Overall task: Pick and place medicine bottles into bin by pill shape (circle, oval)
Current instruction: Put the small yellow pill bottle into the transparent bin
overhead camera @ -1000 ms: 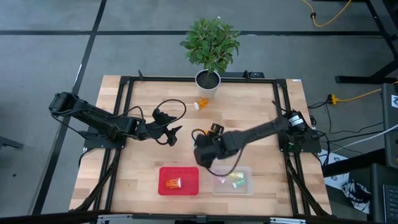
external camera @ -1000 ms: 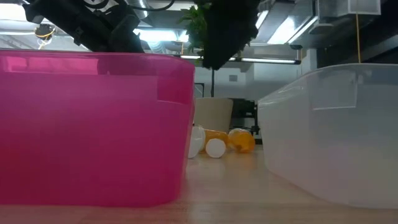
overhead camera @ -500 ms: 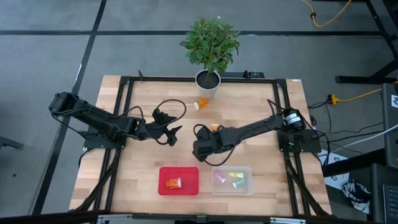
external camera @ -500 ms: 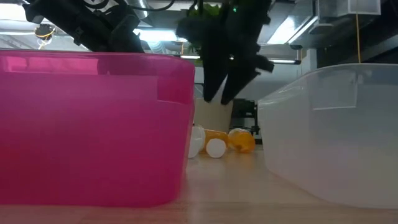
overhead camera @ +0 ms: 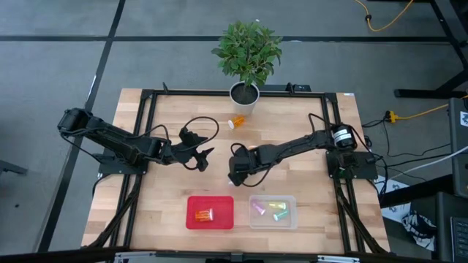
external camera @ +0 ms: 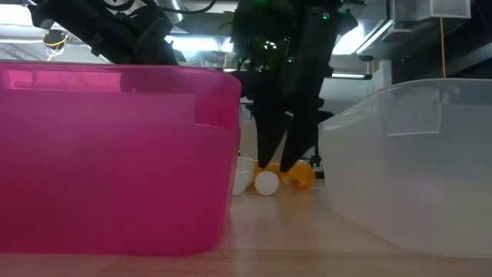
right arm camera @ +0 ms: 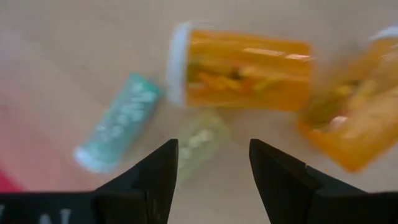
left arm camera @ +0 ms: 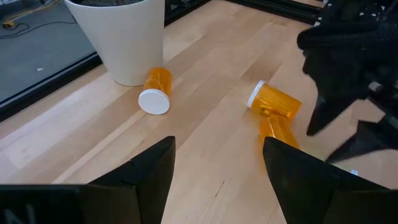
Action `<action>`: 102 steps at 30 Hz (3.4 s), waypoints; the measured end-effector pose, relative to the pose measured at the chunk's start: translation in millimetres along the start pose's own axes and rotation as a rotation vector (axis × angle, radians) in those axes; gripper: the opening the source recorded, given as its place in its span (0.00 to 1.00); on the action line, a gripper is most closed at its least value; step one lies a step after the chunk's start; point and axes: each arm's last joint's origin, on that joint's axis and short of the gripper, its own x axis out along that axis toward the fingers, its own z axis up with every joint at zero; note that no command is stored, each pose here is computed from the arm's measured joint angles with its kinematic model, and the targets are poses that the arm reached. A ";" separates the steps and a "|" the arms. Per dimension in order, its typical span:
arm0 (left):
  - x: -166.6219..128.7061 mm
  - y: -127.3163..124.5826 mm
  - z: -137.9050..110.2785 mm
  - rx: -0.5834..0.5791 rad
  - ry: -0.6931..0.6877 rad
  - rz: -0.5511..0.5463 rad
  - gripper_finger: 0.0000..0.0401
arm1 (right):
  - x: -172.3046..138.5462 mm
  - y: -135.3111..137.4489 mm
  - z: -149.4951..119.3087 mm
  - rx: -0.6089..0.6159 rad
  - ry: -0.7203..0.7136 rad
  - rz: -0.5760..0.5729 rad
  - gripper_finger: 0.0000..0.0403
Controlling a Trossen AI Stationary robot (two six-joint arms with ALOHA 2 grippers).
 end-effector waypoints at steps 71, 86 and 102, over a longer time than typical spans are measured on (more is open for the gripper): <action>0.0 0.0 0.0 0.002 0.000 0.000 0.59 | -96.9 39.7 -35.1 -0.583 0.246 -0.100 0.25; 0.0 0.0 0.0 0.001 0.000 0.000 0.59 | -120.7 66.3 -128.0 -0.779 0.325 -0.043 0.25; 0.0 0.0 0.0 0.002 0.000 0.000 0.59 | -119.1 65.5 -122.2 -0.816 0.300 -0.051 0.25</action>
